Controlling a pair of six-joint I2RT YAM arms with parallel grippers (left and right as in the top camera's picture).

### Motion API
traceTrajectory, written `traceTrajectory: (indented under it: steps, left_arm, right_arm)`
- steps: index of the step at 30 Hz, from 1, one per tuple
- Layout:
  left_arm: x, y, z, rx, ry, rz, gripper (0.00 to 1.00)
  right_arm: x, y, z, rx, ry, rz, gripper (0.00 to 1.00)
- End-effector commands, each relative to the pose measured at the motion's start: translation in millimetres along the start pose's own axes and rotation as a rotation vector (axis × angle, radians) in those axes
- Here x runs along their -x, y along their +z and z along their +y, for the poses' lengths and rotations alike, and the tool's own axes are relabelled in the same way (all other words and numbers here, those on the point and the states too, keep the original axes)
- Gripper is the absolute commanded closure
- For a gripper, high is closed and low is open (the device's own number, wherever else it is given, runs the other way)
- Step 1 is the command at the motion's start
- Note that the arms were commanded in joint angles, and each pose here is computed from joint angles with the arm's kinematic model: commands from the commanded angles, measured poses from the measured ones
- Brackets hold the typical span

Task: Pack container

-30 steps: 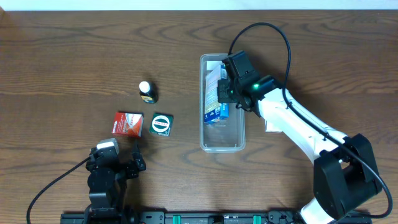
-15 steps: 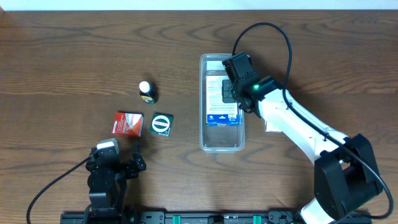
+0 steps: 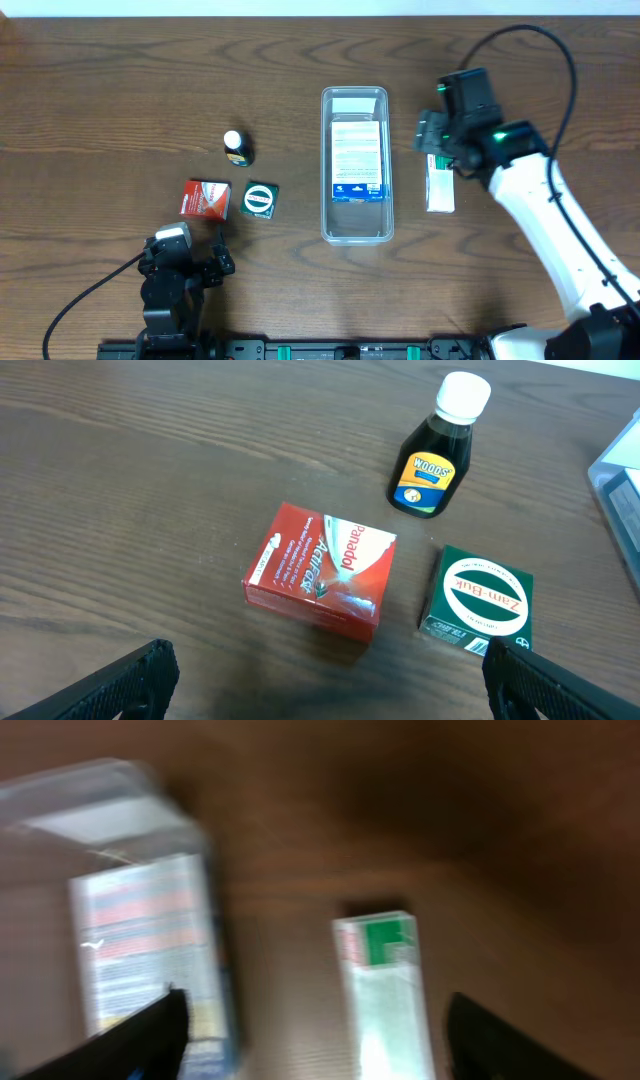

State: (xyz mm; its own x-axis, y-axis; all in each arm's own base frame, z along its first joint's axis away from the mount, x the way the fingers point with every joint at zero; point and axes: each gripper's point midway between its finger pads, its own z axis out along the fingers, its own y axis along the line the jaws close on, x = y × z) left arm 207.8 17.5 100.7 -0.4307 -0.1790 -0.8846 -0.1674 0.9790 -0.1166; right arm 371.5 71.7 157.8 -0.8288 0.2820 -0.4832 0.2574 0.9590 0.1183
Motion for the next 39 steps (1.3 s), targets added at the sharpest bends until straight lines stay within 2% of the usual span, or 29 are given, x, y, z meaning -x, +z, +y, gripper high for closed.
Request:
traceTrajectory:
  steps: [1, 5, 6, 7, 10, 14, 19, 23, 28, 32, 39]
  left_arm:
    - [-5, 2, 2, 0.008, -0.011, 0.008, 0.02]
    - [-5, 2, 2, 0.008, -0.011, 0.008, 0.02]
    - [-5, 2, 2, 0.008, -0.011, 0.008, 0.02]
    - [-5, 2, 2, 0.008, -0.010, 0.008, 0.02]
    - [-5, 2, 2, 0.008, -0.011, 0.008, 0.02]
    - [-5, 2, 2, 0.008, -0.011, 0.008, 0.02]
    - [-5, 2, 2, 0.008, -0.011, 0.008, 0.02]
    - [-5, 2, 2, 0.008, -0.010, 0.008, 0.02]
    - [-5, 2, 2, 0.008, -0.010, 0.008, 0.02]
    - [-5, 2, 2, 0.008, -0.010, 0.008, 0.02]
    - [-5, 2, 2, 0.008, -0.011, 0.008, 0.02]
  right_arm:
    - [-13, 20, -22, -0.040, 0.064, 0.089, 0.16]
    - [-25, 34, -19, 0.007, 0.038, 0.173, 0.30]
    - [-24, 34, -12, 0.045, 0.008, 0.174, 0.43]
    - [-22, 30, -3, 0.100, -0.026, 0.171, 0.60]
    - [-19, 12, 29, 0.281, -0.081, 0.156, 0.80]
    - [-34, -18, 68, 0.456, -0.225, 0.161, 0.98]
    - [-71, -37, 113, 0.543, -0.489, 0.156, 0.99]
    - [-102, -22, 130, 0.457, -0.610, 0.187, 0.99]
    - [-136, 14, 139, 0.400, -0.676, 0.284, 0.99]
    - [-159, 40, 135, 0.371, -0.664, 0.388, 0.99]
    - [-186, 56, 135, 0.367, -0.684, 0.485, 0.99]
